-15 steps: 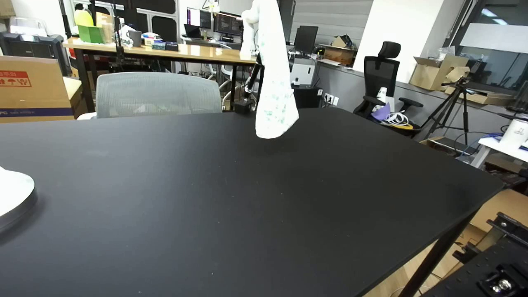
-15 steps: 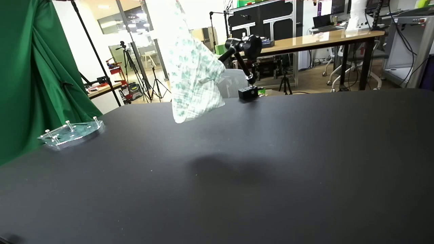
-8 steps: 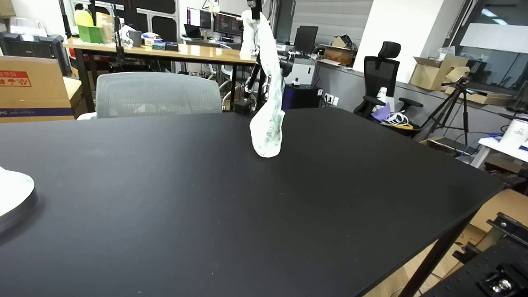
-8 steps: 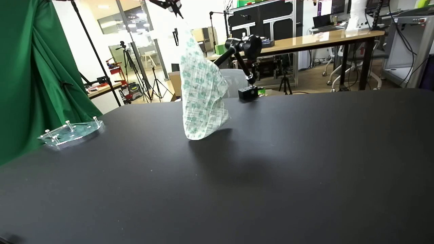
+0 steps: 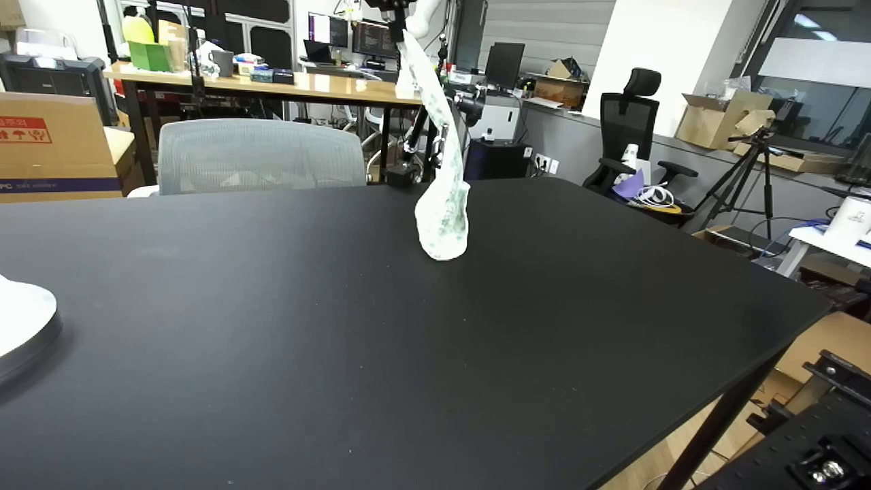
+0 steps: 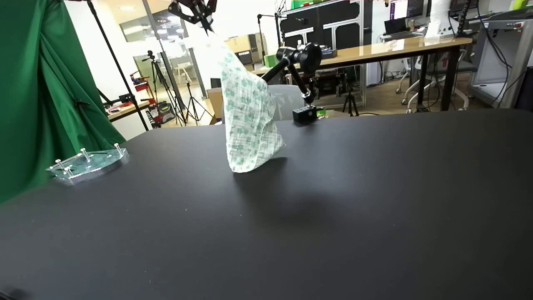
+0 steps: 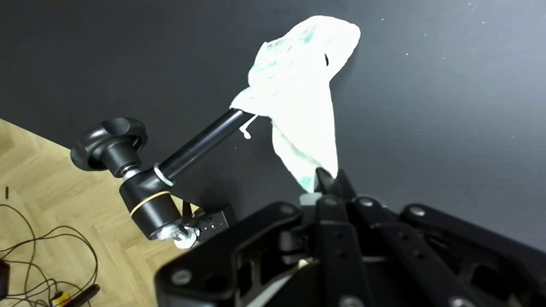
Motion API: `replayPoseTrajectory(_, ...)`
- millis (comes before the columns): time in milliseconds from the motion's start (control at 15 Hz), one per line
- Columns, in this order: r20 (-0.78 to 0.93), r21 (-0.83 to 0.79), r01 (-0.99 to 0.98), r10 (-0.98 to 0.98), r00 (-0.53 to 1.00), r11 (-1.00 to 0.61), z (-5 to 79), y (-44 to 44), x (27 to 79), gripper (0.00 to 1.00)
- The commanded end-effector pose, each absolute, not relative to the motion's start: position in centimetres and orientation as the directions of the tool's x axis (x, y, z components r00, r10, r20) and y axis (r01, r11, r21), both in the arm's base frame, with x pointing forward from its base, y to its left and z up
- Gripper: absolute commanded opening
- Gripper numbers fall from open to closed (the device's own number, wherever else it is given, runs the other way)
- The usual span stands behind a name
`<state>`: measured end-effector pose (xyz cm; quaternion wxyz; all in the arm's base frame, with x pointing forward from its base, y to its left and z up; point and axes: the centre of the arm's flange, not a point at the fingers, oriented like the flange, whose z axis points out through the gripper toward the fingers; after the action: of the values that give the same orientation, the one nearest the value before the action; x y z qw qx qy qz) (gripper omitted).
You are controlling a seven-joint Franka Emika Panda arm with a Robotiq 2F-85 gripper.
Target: Pick the cloth and hang it on the object
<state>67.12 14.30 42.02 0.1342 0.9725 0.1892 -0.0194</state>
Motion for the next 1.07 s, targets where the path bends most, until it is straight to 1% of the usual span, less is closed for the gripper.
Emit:
replayPoseTrajectory(0, -0.086, 0.253, 0.347, 0.336, 0.938, -0.903, 42.3, 16.9, 68.2, 0.00)
replayPoseTrajectory(267, -0.096, 0.235, 0.358, 0.345, 0.934, -0.904, 40.4, 19.1, 68.4, 0.00)
replayPoseTrajectory(1000, -0.235, 0.205, 0.390, 0.342, 0.910, -0.897, 30.7, 20.5, 69.0, 0.00)
